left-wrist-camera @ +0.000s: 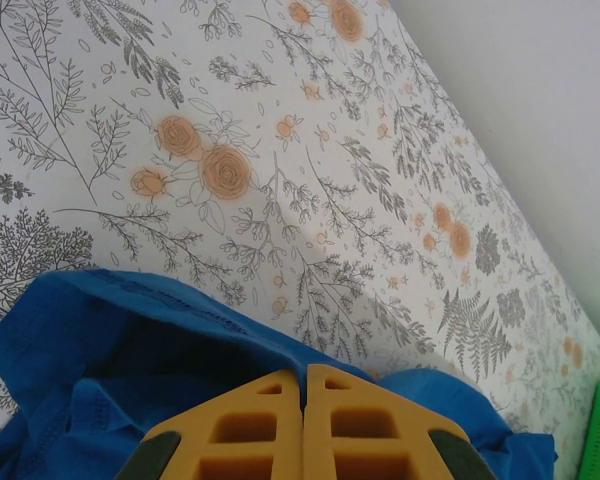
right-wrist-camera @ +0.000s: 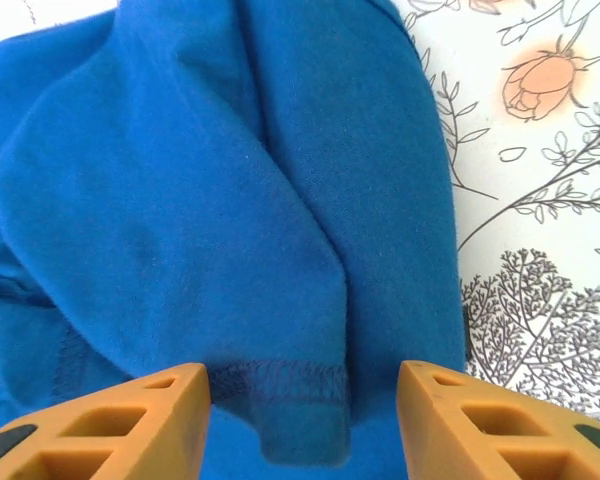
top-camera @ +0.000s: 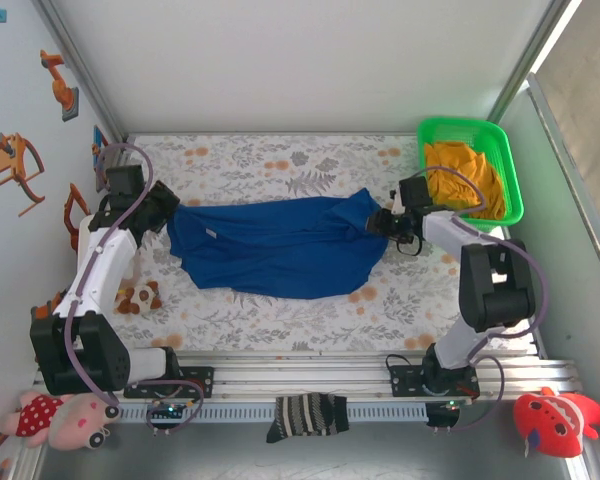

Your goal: Fold the inside-out t-shirt

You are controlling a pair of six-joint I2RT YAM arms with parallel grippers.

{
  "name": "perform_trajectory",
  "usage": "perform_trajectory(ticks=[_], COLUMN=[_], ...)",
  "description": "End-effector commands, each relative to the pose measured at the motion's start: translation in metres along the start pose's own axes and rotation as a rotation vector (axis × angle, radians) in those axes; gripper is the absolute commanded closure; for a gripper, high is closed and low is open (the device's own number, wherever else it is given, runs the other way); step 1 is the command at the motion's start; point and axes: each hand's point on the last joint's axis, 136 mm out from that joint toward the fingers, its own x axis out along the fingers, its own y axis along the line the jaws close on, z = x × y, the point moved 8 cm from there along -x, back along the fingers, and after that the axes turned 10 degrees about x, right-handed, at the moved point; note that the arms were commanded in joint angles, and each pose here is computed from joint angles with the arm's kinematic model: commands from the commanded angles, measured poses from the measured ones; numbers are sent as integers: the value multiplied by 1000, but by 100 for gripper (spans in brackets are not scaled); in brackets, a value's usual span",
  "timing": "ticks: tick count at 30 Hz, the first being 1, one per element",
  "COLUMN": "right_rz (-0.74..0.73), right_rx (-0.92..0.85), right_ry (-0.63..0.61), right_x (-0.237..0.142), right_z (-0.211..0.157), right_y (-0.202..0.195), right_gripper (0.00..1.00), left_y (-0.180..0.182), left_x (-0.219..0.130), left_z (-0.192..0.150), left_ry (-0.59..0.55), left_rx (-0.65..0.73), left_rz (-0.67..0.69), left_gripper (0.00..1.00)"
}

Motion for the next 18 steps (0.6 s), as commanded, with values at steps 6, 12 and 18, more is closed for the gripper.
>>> perform_trajectory(ticks=[6, 12, 18], right_rz=[100, 297, 464], right_rx=[-70, -110, -114], right_ry=[-80, -306, -558], right_x=[-32, -164, -297], right_z=[36, 76, 79], right_y=[40, 95, 122], right_gripper=[100, 100, 100], left_y=[-12, -57, -96], left_x=[-5, -57, -137], left_z=[12, 58, 92], left_ry=[-30, -150, -338], left_rx=[38, 59, 49], left_rz=[-32, -160, -324], left_gripper=[100, 100, 100])
